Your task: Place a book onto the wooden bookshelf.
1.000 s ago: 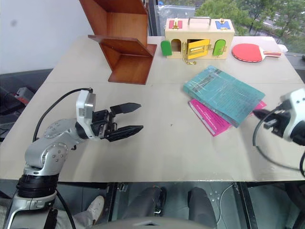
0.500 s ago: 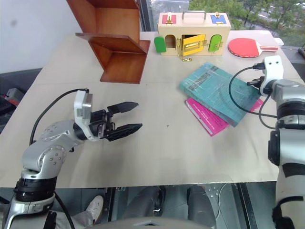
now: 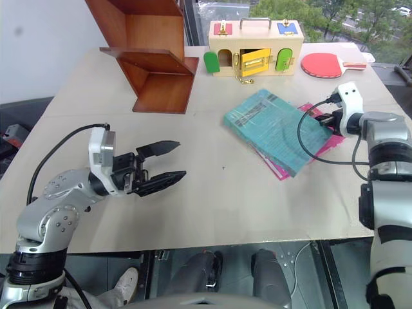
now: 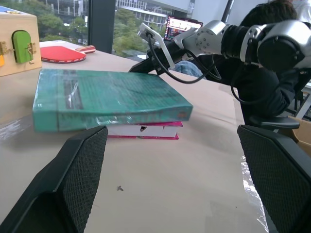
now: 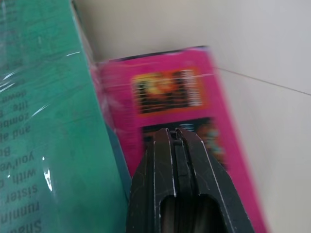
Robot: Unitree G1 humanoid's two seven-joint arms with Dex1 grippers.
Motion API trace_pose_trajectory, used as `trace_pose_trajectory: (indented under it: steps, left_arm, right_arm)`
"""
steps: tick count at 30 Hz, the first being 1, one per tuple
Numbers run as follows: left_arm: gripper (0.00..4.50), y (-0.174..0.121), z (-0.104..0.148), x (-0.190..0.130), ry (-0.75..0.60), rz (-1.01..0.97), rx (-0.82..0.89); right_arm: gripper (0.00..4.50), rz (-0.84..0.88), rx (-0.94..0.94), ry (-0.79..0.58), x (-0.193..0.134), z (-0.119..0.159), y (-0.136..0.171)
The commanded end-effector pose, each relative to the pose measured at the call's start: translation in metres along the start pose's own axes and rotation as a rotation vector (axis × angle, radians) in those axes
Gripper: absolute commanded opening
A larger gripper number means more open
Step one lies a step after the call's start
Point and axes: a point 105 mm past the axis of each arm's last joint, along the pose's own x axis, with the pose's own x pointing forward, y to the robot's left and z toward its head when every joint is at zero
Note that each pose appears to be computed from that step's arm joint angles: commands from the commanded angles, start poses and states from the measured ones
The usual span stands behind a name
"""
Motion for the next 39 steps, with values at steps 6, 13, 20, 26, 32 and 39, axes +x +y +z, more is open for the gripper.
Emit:
trace_pose_trajectory:
  steps: [6, 13, 20, 26, 32, 39]
  left_arm:
    - [4.5, -0.001, 0.005, 0.004, 0.005, -0.046, 0.02]
    - [4.5, 0.003, -0.011, 0.016, 0.033, -0.001, -0.019]
    - [4.5, 0.011, -0.025, 0.032, 0.045, 0.032, -0.068]
    - [4.5, 0.027, -0.041, 0.047, 0.064, 0.114, -0.393]
    - [4.5, 0.038, -0.06, 0.074, 0.083, 0.155, -0.747]
    - [4.5, 0.034, -0.073, 0.13, 0.076, 0.138, -1.061]
  right_arm:
    - [0.04, 0.022, -0.001, -0.049, -0.012, -0.002, 0.01]
    - [0.27, -0.064, -0.14, -0.36, -0.082, 0.048, 0.022]
    - [3.04, 0.035, -0.199, -0.386, -0.139, 0.023, 0.094]
    - [4.45, 0.141, -0.236, -0.388, -0.166, -0.015, 0.179]
    - [4.45, 0.08, -0.237, -0.398, -0.166, -0.036, 0.196]
    - [4.45, -0.031, -0.226, -0.43, -0.171, -0.045, 0.199]
